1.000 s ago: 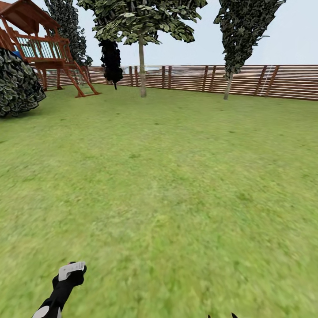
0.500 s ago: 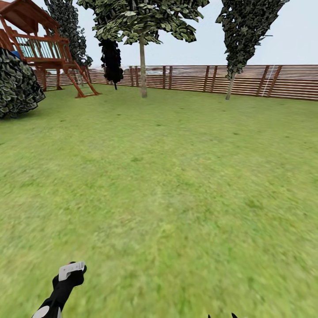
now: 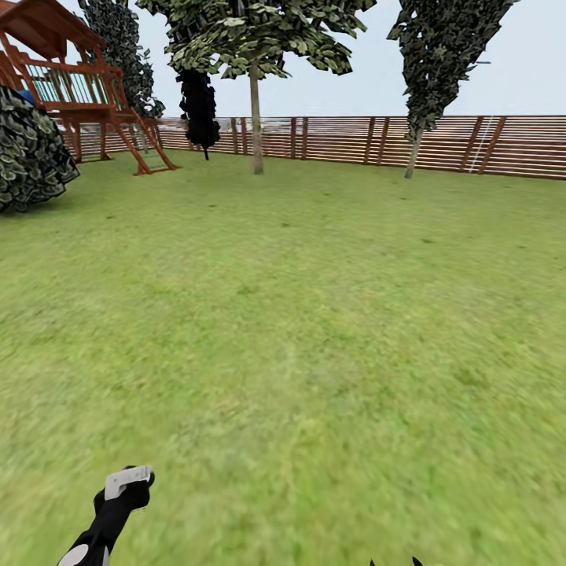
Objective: In the garden, pick up the pesticide atomizer on the floor and spray pesticide onto both trees until each tree trunk is fully covered.
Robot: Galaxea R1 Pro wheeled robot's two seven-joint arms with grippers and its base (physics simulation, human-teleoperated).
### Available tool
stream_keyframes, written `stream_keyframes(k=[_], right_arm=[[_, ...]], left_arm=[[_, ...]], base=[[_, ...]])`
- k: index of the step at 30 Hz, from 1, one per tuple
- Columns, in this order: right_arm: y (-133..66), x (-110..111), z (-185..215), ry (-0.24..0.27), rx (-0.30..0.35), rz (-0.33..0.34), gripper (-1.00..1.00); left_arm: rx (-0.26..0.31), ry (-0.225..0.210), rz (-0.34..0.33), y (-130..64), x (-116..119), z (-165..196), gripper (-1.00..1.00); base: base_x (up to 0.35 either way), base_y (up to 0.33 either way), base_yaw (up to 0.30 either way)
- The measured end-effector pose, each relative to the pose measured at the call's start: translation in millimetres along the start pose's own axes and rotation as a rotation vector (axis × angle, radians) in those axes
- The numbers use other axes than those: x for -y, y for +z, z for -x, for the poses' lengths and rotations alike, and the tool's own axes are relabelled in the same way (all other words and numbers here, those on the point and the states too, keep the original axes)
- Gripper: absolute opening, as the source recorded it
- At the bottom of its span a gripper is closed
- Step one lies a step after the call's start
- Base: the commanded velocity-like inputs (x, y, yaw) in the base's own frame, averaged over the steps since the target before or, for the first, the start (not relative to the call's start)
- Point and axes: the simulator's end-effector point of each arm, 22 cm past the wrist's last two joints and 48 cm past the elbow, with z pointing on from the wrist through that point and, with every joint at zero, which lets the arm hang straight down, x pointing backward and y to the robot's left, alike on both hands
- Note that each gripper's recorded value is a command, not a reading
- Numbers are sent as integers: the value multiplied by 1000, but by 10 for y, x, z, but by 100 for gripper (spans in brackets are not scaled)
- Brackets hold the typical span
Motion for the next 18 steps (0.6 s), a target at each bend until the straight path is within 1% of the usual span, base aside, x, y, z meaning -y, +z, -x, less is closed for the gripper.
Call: stream_keyframes(k=[16,18], right_arm=[[0,0,0,0,0,0,100],[0,0,0,0,0,0,100]], left_arm=[[3,1,2,0,-14,12,-100],[16,8,13,-3,-62,82,-100]], base=[[295,151,0],[295,151,0]])
